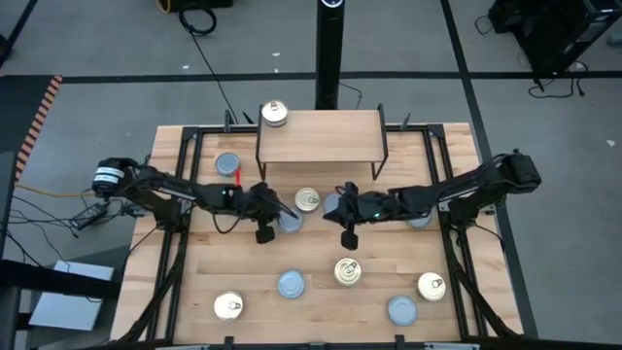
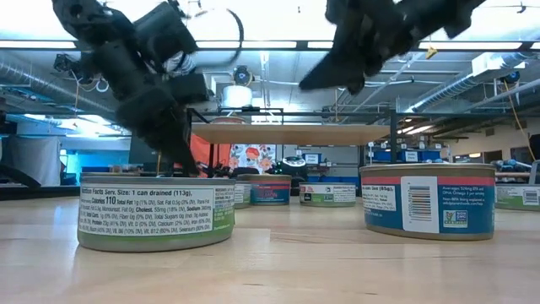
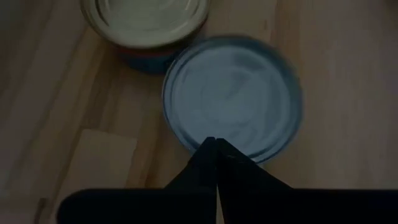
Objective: Stack canned seafood by type on shelf
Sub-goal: Put the green tuna can on the shelf
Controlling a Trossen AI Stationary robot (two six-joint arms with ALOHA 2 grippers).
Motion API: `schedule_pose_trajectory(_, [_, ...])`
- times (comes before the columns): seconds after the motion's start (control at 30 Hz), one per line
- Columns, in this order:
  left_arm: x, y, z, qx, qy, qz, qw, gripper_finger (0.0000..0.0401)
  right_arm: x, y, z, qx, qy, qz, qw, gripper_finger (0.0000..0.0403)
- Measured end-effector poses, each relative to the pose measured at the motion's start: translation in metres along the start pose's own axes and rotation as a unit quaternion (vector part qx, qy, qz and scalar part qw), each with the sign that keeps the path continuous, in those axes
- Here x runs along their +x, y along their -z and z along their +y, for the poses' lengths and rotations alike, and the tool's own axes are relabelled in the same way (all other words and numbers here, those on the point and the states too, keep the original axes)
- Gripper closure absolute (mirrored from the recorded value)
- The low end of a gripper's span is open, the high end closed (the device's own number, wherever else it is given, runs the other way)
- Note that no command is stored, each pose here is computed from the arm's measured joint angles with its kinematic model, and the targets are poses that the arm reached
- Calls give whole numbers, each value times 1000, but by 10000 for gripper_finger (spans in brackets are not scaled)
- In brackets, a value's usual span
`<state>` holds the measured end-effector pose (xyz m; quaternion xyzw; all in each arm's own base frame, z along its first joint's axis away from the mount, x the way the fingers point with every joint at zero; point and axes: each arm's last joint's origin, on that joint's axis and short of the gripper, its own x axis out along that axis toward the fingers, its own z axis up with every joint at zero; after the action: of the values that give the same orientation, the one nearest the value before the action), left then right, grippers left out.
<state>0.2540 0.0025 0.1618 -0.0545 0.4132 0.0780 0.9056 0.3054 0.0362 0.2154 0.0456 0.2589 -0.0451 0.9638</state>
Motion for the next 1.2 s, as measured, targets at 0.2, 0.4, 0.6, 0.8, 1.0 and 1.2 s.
schedule_pose_trajectory(0.2, [-16,1,4,-23,-32,8,999,401,39,17,0,11,-31,3,999,389])
schedule_pose_trajectory(0.4, [-10,8,10,-32,-69,17,997,401,73,21,-10,20,-36,34,999,389])
schedule_pose_trajectory(0.6, [1,11,22,-50,-67,-25,996,401,98,27,-13,26,-67,66,995,389])
schedule_pose_trajectory(0.8, [10,6,30,-33,-22,-42,998,401,119,31,-20,34,-107,81,990,389])
schedule_pose_trajectory(1.0, [22,8,35,-27,-19,-36,999,401,138,42,-27,44,-121,105,986,389])
schedule_pose_trajectory(1.2, [32,15,32,-25,5,-15,1000,401,138,38,-29,45,-108,99,988,389])
